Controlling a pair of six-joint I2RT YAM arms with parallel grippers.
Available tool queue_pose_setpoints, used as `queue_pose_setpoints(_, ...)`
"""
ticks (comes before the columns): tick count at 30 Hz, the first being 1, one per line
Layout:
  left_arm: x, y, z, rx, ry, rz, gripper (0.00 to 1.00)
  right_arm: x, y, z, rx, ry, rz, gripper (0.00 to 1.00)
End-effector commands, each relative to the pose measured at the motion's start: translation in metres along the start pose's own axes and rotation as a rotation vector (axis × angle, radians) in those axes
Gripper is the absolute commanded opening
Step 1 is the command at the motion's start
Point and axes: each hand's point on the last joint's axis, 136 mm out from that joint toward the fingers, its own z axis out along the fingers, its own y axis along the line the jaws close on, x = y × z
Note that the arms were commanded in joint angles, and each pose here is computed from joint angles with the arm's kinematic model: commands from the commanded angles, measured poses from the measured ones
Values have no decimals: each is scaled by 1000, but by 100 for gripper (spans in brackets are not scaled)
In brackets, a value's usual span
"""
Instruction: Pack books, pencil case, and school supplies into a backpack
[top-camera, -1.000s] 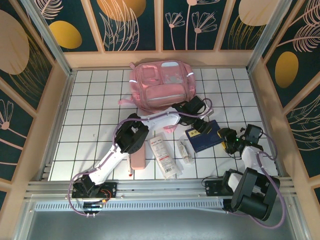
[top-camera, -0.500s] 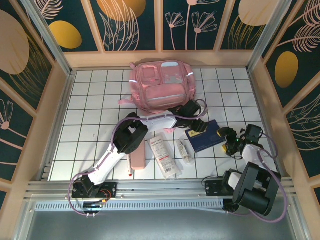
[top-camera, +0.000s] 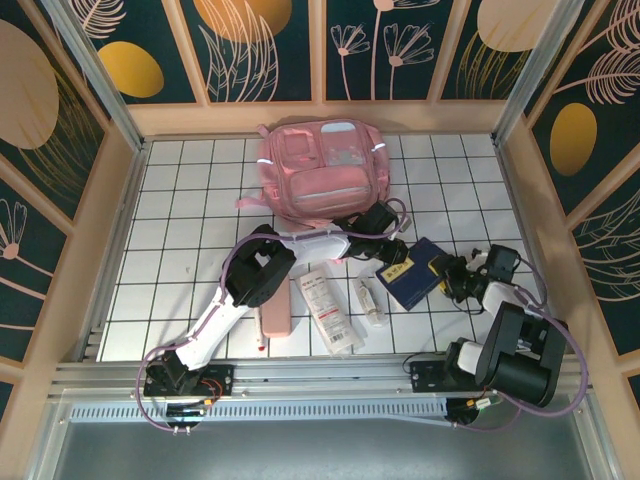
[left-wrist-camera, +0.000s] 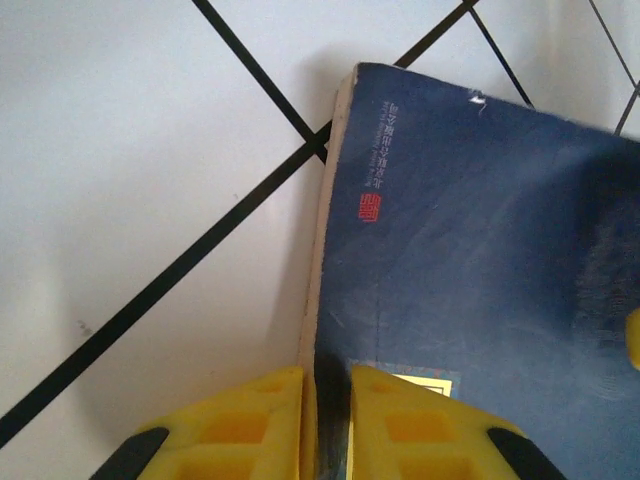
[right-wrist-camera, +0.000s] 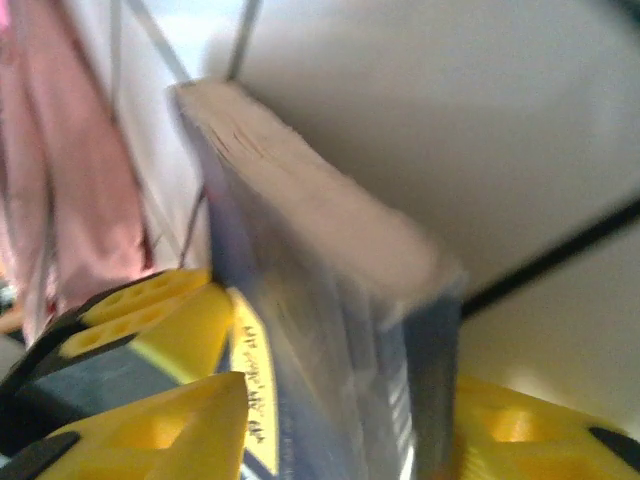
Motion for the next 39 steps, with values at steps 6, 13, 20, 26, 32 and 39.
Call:
queue_pose_setpoints(6,35,-19,0,37,117,-23,14,1,43,-5,-171,19,-151,39)
queue_pose_setpoints(13,23,-31,-8,58,95,-9,11,3,59,-12,-207,24,-176,16)
queue_pose_setpoints(20,-58,-88,-89,99,-158,78,23,-4,101,-40,-224,-37,-266,0)
queue_pose_setpoints(26,-126,-109,-200,80,-414,79,55,0,177,-70,-354,-74,-425,0)
queue_pose_setpoints(32,-111,-75,-270,91,-434,5,99,35,252,-69,-506,41,-618,0)
queue_pose_setpoints(39,-51,-42,-336,-56,-558,15,99,78,299,-68,-689,227,-755,0)
